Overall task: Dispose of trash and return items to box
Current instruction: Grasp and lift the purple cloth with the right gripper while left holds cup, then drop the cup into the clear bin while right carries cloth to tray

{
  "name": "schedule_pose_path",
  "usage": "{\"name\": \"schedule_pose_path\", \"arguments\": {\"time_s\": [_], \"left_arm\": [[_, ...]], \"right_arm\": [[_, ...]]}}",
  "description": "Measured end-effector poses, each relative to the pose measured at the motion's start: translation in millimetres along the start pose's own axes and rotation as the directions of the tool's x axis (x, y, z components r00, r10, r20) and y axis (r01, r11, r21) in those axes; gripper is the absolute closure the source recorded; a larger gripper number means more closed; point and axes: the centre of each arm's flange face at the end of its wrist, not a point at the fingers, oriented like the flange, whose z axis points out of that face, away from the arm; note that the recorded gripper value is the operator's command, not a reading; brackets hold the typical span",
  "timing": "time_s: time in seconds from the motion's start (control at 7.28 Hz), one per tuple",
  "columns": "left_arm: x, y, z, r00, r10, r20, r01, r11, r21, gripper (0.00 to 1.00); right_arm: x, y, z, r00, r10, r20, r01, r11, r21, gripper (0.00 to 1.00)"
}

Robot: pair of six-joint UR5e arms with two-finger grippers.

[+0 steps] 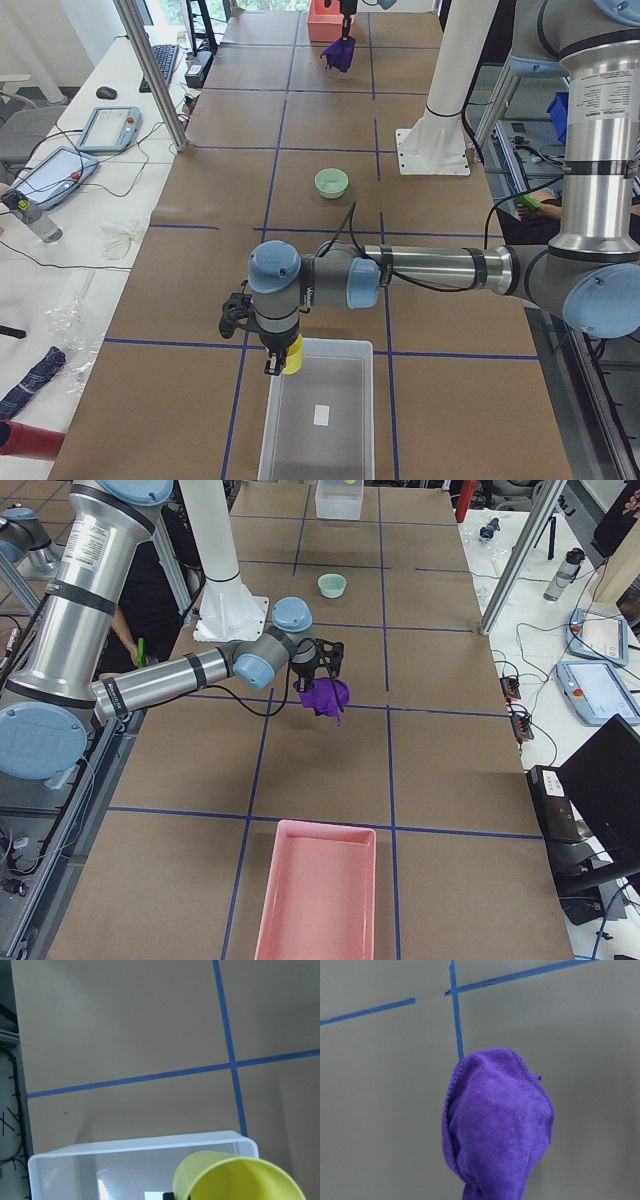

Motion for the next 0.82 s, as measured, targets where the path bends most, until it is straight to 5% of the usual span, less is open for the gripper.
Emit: {"name": "schedule_pose_path", "arguments": {"time_s": [0.27,0.82], "left_arm": [[-10.1,19.5,37.4,0.999,0.019,-0.051,-0.018,1.000,0.005,1.00],[11.0,25.4,99.5,0.979,0.110,-0.172,-0.115,0.993,-0.022,1.00]], "right_arm": [[8.5,-12.3,-31.5,0.999,-0.052,-0.011,0.052,0.997,0.061,1.00],[57.1,-36.9,-89.8,0.969,-0.202,-0.143,0.217,0.971,0.100,1.00]]}}
